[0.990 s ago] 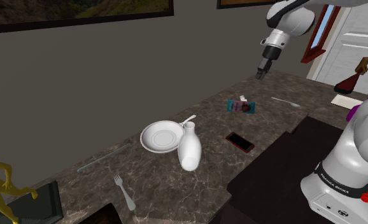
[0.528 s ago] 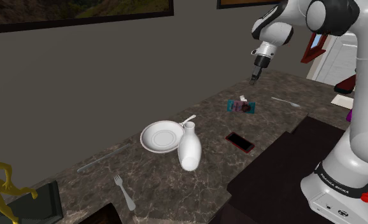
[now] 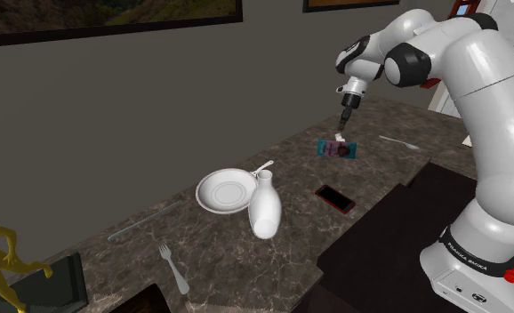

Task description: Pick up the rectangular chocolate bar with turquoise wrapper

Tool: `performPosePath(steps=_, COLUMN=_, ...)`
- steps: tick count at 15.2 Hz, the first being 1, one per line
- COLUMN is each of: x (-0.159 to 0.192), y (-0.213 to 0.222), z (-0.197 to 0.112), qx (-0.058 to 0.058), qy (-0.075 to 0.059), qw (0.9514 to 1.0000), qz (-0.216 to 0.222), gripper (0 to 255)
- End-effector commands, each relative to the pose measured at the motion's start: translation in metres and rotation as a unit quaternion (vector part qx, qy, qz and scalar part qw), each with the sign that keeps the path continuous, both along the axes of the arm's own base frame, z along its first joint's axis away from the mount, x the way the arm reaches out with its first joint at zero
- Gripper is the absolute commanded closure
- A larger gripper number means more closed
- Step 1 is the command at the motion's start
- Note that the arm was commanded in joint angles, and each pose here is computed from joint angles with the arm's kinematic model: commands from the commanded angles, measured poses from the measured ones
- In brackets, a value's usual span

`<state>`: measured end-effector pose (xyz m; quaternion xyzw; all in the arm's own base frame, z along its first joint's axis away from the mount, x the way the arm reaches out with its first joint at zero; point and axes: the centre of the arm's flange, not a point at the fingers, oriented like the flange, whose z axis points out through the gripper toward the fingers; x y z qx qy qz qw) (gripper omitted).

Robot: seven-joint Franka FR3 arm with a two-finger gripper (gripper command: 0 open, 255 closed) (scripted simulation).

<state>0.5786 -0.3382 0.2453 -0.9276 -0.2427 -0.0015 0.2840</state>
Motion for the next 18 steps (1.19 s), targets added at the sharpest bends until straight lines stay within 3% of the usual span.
performPosePath(steps=1, x=0.019, y=-0.006, z=-0.025, qx=0.013, qy=0.001, qw=0.9997, qz=0.02, gripper=0)
performPosePath(steps=5, x=0.053, y=-0.014, z=-0.069, qx=0.033, qy=0.005, qw=0.9979, qz=0.055, gripper=0)
performPosePath(steps=14, x=0.053, y=-0.014, z=-0.109, qx=0.033, qy=0.005, qw=0.9979, qz=0.055, gripper=0)
performPosePath(steps=15, x=0.053, y=-0.015, z=-0.109, qx=0.033, qy=0.005, qw=0.9979, qz=0.055, gripper=255)
performPosePath(steps=18, x=0.053, y=-0.015, z=-0.109, qx=0.033, qy=0.005, qw=0.9979, qz=0.055, gripper=255)
